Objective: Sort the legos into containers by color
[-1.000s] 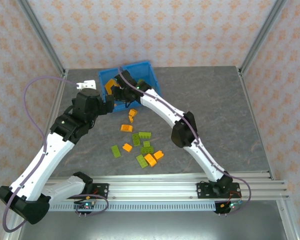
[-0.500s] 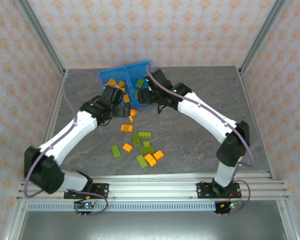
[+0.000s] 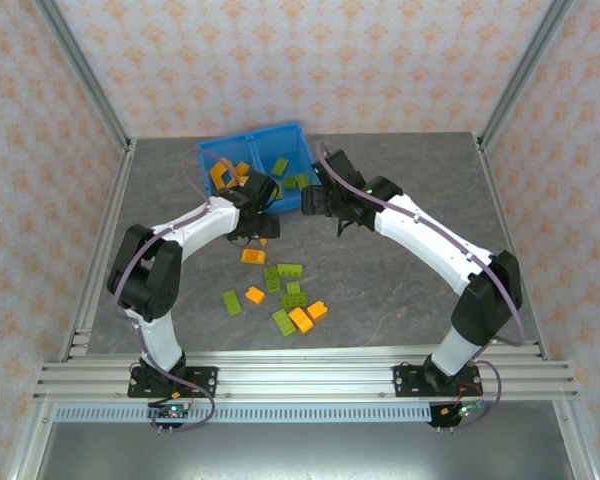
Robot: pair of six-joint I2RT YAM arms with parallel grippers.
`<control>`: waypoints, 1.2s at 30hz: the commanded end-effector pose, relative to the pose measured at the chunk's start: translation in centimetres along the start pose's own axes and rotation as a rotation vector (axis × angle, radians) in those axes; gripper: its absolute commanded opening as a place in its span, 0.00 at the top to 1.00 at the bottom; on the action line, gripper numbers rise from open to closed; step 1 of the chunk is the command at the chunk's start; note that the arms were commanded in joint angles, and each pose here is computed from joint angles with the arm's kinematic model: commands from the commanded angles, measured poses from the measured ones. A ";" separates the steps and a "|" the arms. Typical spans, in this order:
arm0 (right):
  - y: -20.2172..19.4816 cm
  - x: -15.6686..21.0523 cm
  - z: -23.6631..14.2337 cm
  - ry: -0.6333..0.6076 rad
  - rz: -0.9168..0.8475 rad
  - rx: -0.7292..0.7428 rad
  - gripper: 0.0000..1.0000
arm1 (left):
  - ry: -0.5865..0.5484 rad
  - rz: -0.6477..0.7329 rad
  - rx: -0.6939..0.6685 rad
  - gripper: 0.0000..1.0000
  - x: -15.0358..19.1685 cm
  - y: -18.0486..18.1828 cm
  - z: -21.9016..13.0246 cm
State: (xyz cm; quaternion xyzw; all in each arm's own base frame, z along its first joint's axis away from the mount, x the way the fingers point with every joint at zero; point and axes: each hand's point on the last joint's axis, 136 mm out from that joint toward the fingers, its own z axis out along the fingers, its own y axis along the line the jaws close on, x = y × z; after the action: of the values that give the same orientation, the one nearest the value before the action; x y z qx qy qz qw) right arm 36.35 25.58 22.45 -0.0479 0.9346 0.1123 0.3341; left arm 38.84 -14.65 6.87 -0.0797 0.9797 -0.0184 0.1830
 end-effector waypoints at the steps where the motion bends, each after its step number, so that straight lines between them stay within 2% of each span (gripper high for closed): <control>1: -1.0 -0.6 -1.0 -0.035 0.019 0.040 0.23 | -0.012 -0.075 0.013 0.25 -0.9 -0.9 0.6; 13: -1.3 -0.7 -1.3 -0.042 0.025 0.050 0.23 | 0.041 -0.087 -0.033 0.56 0.3 -0.4 3.0; 21: -1.4 -0.6 -1.4 -0.041 0.031 0.050 0.23 | 0.039 -0.109 -0.054 0.86 0.4 0.2 2.6; 24: -1.4 -0.6 -1.5 -0.043 0.033 0.048 0.23 | 0.000 -0.108 -0.034 0.93 -0.8 0.0 0.3; 29: -1.4 -0.9 -1.9 -0.053 0.035 0.048 0.23 | -0.139 -0.087 -0.004 0.94 -4.4 -0.2 -6.0; 33: -1.3 -0.9 -1.9 -0.055 0.044 0.041 0.23 | -0.285 -0.026 -0.083 0.93 -8.2 0.9 -10.5; 36: -1.3 -0.9 -2.0 -0.056 0.047 0.037 0.23 | -0.356 0.006 -0.154 0.93 -11.0 1.5 -11.6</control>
State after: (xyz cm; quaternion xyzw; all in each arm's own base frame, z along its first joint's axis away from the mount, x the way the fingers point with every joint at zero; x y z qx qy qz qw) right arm 36.36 24.89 23.39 -0.0305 0.9306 0.1089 0.3482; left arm 43.89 -13.96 20.33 -0.1134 0.9366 -0.0152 0.3312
